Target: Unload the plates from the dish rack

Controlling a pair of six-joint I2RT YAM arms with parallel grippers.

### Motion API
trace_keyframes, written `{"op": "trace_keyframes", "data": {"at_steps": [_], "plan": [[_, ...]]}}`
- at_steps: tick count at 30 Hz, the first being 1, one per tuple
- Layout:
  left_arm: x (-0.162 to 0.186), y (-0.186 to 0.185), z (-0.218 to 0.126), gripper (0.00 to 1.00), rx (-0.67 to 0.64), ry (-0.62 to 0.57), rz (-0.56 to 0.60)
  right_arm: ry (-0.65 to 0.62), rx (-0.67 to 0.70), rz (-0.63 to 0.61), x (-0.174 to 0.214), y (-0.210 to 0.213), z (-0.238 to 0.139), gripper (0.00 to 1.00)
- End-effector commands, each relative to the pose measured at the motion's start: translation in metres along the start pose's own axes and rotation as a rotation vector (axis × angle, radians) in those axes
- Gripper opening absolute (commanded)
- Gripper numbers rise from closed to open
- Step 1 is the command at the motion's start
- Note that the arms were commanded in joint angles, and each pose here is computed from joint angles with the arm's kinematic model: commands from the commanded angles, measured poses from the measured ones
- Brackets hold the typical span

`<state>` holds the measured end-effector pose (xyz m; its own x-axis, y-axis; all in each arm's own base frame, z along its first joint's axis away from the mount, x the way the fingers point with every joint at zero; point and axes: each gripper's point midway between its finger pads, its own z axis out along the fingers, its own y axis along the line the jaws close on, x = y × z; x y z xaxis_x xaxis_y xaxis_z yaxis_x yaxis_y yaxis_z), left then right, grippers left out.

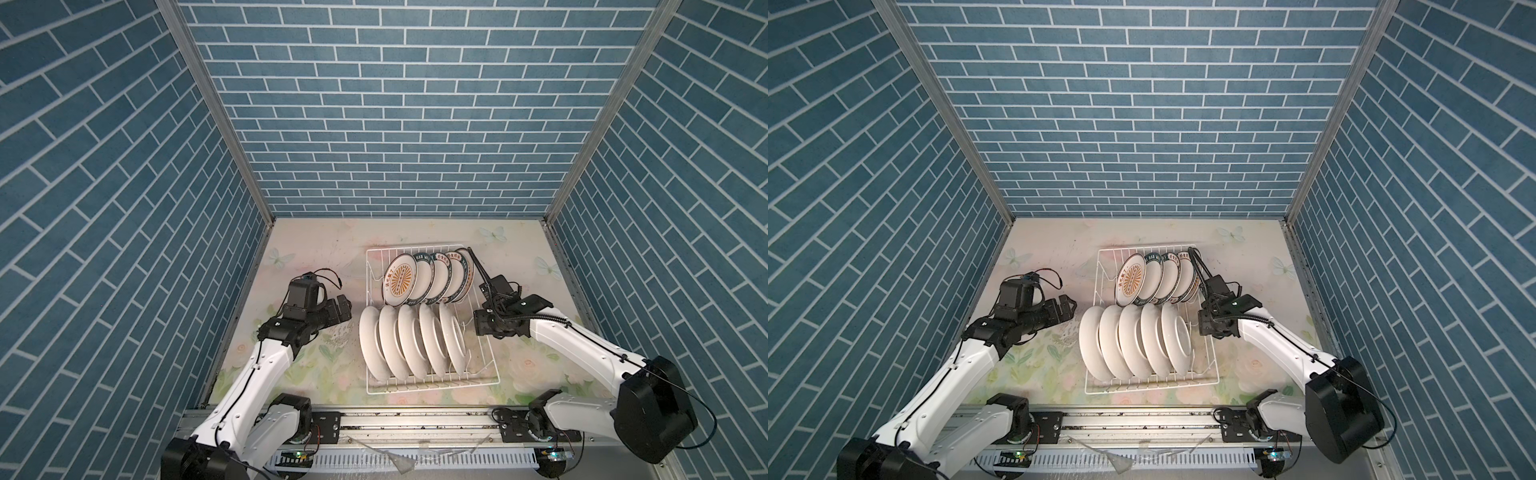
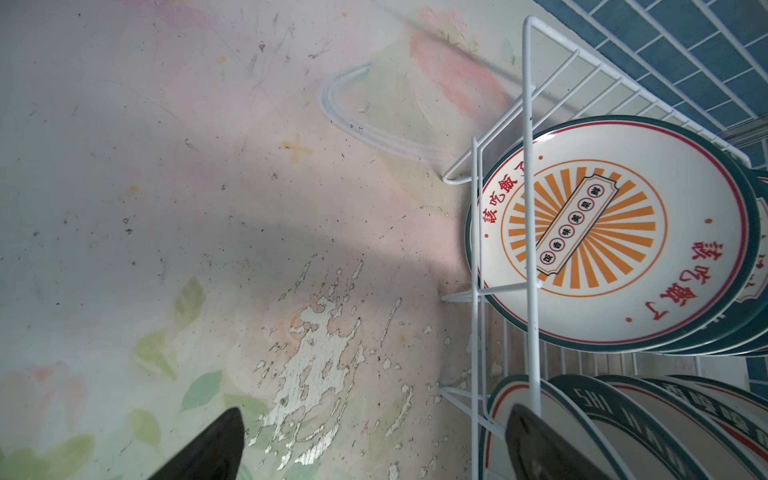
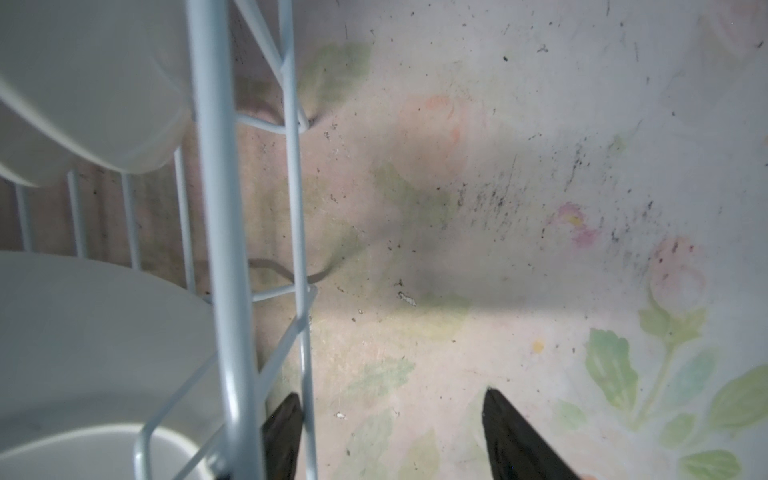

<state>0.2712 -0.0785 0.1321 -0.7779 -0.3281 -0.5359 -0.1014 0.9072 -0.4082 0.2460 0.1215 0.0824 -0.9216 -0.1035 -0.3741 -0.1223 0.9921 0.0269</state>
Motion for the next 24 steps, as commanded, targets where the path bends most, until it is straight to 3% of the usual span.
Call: {"op": "trace_keyframes", "data": {"at_steps": [1, 13, 24], "plan": [[0.005, 0.002, 0.005, 0.99, -0.006, 0.014, 0.006, -0.046, 0.021, 0.02, -0.024, -0.006, -0.008, 0.63], [0.005, 0.005, 0.015, 0.99, -0.022, 0.028, 0.004, -0.024, 0.051, 0.063, -0.059, -0.038, 0.004, 0.41], [0.0, -0.001, 0.028, 0.99, -0.004, 0.053, 0.002, -0.014, 0.096, 0.111, -0.099, -0.065, 0.025, 0.38]]}}
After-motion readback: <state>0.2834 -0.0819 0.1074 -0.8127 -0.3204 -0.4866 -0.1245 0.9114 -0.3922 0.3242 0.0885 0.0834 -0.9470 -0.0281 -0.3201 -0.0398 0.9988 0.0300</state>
